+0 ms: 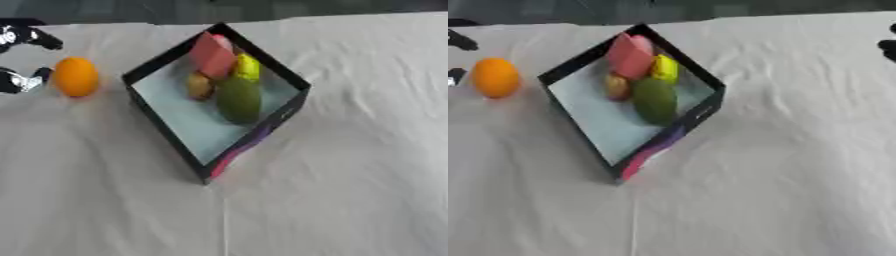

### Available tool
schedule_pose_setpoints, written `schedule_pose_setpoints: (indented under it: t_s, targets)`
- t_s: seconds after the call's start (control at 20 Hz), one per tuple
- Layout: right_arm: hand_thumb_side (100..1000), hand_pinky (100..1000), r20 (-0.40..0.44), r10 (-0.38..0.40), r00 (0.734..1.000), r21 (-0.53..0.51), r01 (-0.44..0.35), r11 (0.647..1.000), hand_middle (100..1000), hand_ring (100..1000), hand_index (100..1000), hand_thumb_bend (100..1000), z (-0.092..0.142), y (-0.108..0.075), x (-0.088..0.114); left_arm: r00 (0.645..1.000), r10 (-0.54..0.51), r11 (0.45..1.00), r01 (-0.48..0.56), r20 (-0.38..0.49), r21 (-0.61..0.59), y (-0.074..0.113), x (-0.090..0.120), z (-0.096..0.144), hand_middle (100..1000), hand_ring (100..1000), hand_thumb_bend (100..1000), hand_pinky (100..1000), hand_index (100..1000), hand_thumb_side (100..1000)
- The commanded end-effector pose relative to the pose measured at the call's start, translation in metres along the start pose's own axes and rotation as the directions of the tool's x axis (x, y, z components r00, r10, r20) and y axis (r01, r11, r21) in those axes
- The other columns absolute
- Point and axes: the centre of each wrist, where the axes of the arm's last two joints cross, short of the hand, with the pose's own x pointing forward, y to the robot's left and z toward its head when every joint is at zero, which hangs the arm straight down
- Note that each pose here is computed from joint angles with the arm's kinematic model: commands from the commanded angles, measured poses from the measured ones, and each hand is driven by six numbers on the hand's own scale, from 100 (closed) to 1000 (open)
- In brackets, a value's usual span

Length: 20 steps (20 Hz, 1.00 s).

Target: Pick up objects on the table and place them in the box.

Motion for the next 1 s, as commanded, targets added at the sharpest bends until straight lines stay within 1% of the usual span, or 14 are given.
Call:
schedule_pose_setpoints:
  t_s: [0.05,0.1,0.15,0.25,0.35,0.5,0.55,0.75,1.0]
  targets:
    - [686,950,0.022,0.029,0.999,0.003,-0.029,1.000,677,679,845,100,-0.002,-0.003,0.012,0.991,-0.106,0.990,0.113,0.086,-0.088,0.021,0.006,0.005,816,885,115,990,917,161]
    - [687,950,0.021,0.029,0.999,0.003,-0.029,1.000,677,678,845,100,-0.002,-0.003,0.012,0.991,-0.108,0.990,0.115,0.080,-0.084,0.022,0.007,0.005,815,885,123,989,917,160]
    - [689,950,0.021,0.028,0.999,0.004,-0.028,1.000,676,678,845,100,-0.002,-0.003,0.012,0.991,-0.114,0.990,0.119,0.074,-0.079,0.022,0.007,0.004,817,885,170,989,915,160]
    - [693,951,0.019,0.027,0.999,0.007,-0.028,1.000,676,678,845,100,-0.002,-0.002,0.012,0.989,-0.130,0.989,0.135,0.063,-0.067,0.022,0.007,0.002,816,882,223,984,911,163]
    - [693,951,0.019,0.028,0.999,0.008,-0.029,1.000,676,677,845,100,-0.003,-0.002,0.012,0.988,-0.145,0.987,0.149,0.057,-0.059,0.020,0.008,-0.001,816,881,257,981,907,169]
    - [694,951,0.022,0.029,0.999,0.010,-0.029,1.000,676,678,845,100,-0.003,-0.001,0.013,0.988,-0.147,0.988,0.148,0.041,-0.036,0.018,0.008,-0.005,809,875,257,975,905,169]
    - [695,951,0.022,0.029,0.999,0.011,-0.029,1.000,676,677,845,100,-0.003,-0.001,0.013,0.988,-0.150,0.988,0.151,0.037,-0.032,0.018,0.008,-0.006,811,878,267,977,909,173]
    - [698,952,0.021,0.029,0.999,0.016,-0.029,0.999,676,677,845,100,-0.004,0.000,0.013,0.986,-0.163,0.986,0.163,0.018,-0.024,0.016,0.008,-0.009,819,892,260,984,917,174]
    - [703,952,0.022,0.031,0.999,0.019,-0.032,0.999,675,676,844,100,-0.005,0.001,0.014,0.981,-0.190,0.981,0.191,-0.037,0.020,0.020,0.007,-0.010,827,901,320,989,928,185]
